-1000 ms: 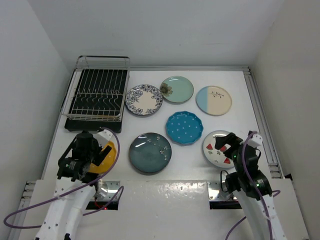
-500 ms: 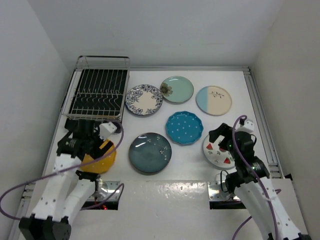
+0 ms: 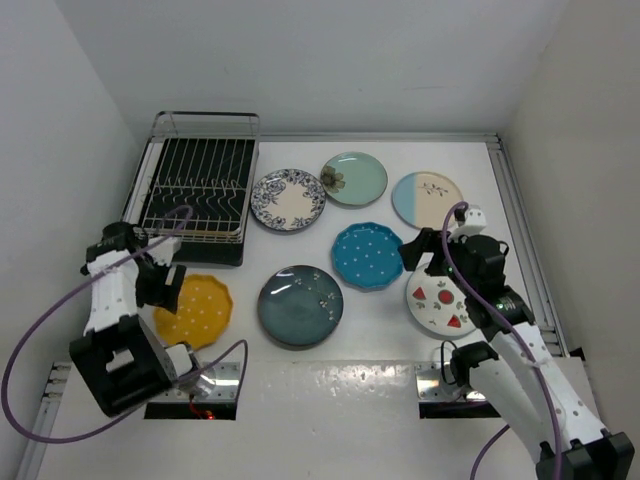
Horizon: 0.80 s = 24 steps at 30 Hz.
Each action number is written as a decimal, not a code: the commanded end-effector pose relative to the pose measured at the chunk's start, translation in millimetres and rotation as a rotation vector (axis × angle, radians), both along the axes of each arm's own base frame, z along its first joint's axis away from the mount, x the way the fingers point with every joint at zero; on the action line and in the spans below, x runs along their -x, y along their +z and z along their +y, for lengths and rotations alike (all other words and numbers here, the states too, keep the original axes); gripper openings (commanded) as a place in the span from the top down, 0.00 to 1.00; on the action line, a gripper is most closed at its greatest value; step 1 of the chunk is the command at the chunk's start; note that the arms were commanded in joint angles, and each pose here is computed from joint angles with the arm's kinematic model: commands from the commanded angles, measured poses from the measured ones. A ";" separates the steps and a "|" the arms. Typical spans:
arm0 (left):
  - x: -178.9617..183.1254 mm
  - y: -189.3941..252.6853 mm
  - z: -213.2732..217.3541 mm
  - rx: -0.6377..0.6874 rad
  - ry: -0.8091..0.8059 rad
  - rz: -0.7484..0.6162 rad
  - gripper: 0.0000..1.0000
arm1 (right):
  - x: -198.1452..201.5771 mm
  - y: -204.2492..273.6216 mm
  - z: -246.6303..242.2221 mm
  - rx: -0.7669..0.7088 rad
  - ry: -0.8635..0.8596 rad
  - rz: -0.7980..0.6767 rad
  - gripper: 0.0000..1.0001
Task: Load the plates into the dish rack
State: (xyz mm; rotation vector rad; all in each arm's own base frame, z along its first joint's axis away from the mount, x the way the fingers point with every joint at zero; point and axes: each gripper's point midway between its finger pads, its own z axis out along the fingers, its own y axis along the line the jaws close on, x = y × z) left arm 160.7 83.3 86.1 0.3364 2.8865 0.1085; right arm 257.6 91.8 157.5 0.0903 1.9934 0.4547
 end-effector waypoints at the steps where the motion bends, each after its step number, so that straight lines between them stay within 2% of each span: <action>1: -1.7 -8.7 10.4 0.127 0.118 0.013 0.16 | -9.7 38.2 12.2 0.004 0.080 -0.132 0.03; 3: 0.0 -18.8 18.5 0.185 0.177 0.038 0.23 | -11.9 43.1 12.2 0.020 0.092 -0.163 0.04; 6: -3.0 -27.0 22.2 0.243 0.213 0.027 0.26 | -14.4 49.1 12.5 0.042 0.105 -0.183 0.04; 10: -17.1 -43.2 39.7 0.216 0.249 0.014 0.26 | -21.5 56.2 12.8 0.076 0.117 -0.195 0.04; 15: -22.8 -66.9 59.3 0.219 0.321 0.065 0.34 | -29.7 62.9 17.4 0.066 0.123 -0.197 0.05; 18: -23.4 -76.0 56.0 0.251 0.312 0.084 0.47 | -31.1 63.2 19.1 0.046 0.120 -0.205 0.08; 19: -19.5 -83.5 53.1 0.262 0.305 0.104 0.55 | -31.7 63.2 19.4 0.038 0.115 -0.205 0.08; 24: -13.2 -92.0 39.8 0.316 0.264 0.120 0.81 | -31.0 53.7 16.9 0.012 0.085 -0.186 0.10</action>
